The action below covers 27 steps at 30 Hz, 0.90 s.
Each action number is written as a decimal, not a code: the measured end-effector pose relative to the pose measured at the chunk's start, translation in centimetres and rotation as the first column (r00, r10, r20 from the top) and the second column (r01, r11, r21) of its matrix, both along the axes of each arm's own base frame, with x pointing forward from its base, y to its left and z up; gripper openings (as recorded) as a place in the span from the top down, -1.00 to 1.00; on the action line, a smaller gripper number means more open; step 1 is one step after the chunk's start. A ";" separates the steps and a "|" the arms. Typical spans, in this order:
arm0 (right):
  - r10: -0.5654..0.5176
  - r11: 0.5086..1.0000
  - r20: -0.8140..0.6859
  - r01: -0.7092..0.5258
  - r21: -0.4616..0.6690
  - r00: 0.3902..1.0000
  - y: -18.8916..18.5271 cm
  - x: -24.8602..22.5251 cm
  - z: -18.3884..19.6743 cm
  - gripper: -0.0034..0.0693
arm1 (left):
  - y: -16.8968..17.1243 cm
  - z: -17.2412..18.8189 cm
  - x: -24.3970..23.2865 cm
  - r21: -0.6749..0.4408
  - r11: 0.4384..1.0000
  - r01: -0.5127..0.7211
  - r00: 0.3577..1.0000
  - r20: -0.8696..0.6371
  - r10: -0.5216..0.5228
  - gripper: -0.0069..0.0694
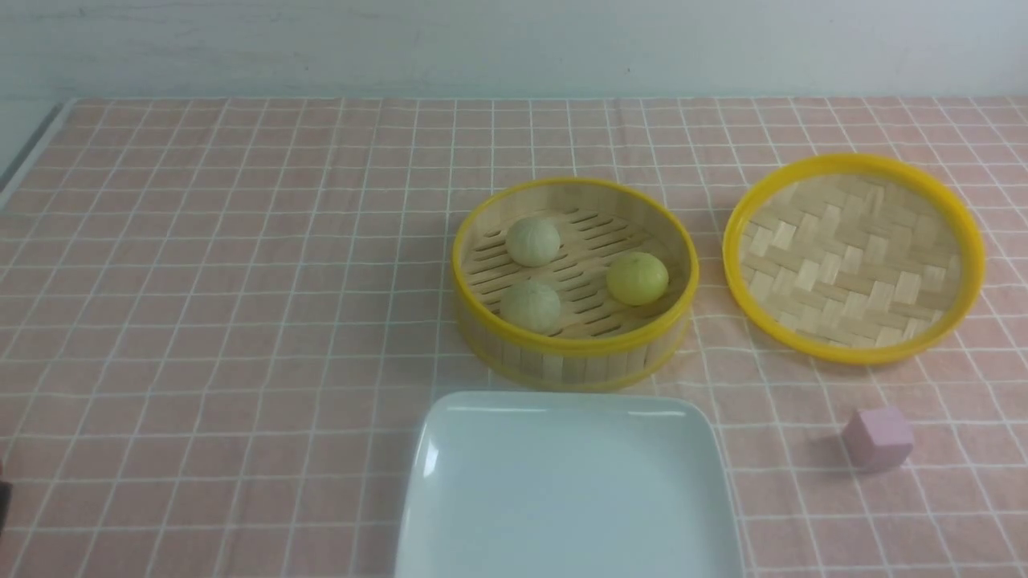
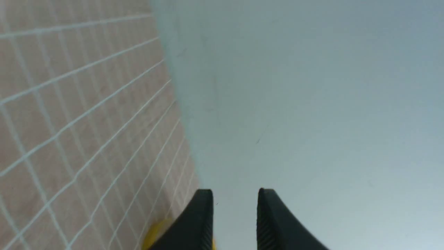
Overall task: Put the steamed buns into the plate on the pink tablecloth.
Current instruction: 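Reach toward a bun in the bamboo steamer with the right gripper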
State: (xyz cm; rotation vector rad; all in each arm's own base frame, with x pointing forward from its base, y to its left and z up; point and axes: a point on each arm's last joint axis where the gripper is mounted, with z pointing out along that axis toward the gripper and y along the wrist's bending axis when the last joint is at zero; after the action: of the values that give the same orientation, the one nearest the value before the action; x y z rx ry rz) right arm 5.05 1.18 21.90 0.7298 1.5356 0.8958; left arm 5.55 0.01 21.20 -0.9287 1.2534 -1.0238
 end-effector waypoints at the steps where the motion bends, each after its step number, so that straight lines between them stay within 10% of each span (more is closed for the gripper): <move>1: 0.000 0.998 0.037 0.002 -0.058 0.999 0.0 -0.2 1.2 0.39 | -0.1 0.6 -0.1 0.052 0.999 0.003 1.000 0.001 -0.003 0.41; 7: 0.068 0.914 -0.086 -0.097 -0.393 0.994 0.3 0.7 5.5 0.85 | -0.6 5.2 -0.5 0.385 0.916 0.115 0.972 -0.234 -0.024 0.79; 10: 0.110 0.800 -0.391 -0.314 -0.511 0.914 0.6 3.2 6.2 0.93 | -0.9 6.3 0.5 0.419 0.835 0.356 0.807 -0.588 -0.049 0.82; 19: 0.407 0.569 -0.767 -0.794 -0.212 0.496 3.3 10.9 5.1 0.94 | -2.4 5.8 5.1 0.236 0.570 0.787 0.402 -0.897 -0.184 0.82; 27: 0.700 0.411 -0.590 -0.903 -0.128 0.402 6.0 16.4 5.1 0.84 | -3.1 4.6 7.3 0.183 0.462 0.868 0.328 -0.909 -0.256 0.79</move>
State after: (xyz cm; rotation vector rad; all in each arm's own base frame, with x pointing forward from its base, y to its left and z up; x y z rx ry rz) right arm 21.49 7.20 27.03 -0.3144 2.5260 1.0581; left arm 12.90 -3.10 25.83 -0.2015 2.7322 -0.5333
